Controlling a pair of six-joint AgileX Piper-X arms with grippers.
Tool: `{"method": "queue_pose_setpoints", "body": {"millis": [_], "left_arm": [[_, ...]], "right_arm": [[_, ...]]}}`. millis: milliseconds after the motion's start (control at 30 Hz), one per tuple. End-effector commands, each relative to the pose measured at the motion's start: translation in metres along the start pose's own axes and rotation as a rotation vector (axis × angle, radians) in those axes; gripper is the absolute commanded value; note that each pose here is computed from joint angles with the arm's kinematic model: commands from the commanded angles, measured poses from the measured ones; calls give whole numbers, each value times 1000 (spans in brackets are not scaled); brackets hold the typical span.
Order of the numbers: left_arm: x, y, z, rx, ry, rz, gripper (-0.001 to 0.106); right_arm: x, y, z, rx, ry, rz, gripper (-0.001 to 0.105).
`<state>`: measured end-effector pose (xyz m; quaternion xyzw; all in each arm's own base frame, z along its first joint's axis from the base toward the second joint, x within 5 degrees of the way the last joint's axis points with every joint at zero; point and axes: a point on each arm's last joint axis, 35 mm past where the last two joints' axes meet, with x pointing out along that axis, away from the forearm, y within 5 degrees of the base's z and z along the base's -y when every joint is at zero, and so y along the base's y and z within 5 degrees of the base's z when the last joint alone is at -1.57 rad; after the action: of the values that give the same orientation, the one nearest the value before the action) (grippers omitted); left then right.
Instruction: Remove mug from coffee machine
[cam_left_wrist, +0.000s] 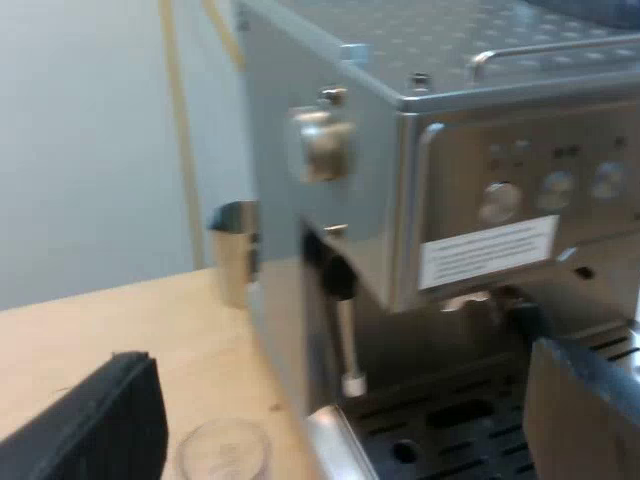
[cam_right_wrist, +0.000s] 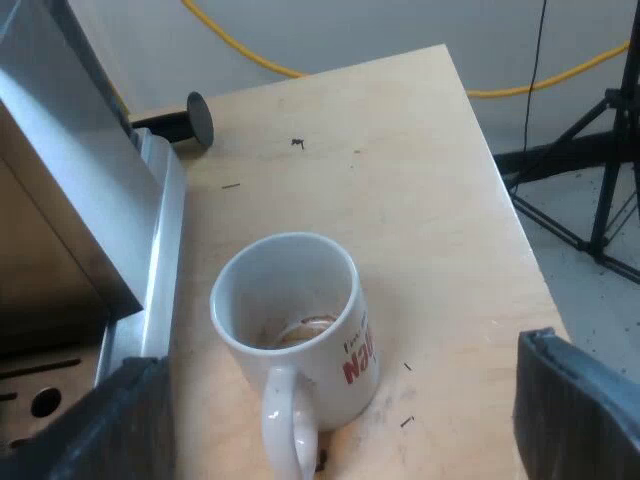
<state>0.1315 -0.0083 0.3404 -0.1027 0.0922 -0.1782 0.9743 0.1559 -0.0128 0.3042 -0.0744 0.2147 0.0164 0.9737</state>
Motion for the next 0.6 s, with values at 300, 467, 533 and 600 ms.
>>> {"method": "queue_pose_setpoints", "body": {"millis": [300, 467, 533, 600], "left_arm": [[-61, -24, 0, 87, -130, 91, 79], [-84, -33, -10, 94, -148, 85, 79], [-94, -36, -18, 90, -134, 78, 79], [-96, -36, -22, 80, -107, 78, 79]], "right_arm": [[-53, 4, 0, -25, -109, -35, 71], [-70, 7, -6, -27, -124, -36, 71], [-76, 9, -10, -27, -122, -31, 71], [-80, 10, -13, -27, -116, -23, 71]]}}
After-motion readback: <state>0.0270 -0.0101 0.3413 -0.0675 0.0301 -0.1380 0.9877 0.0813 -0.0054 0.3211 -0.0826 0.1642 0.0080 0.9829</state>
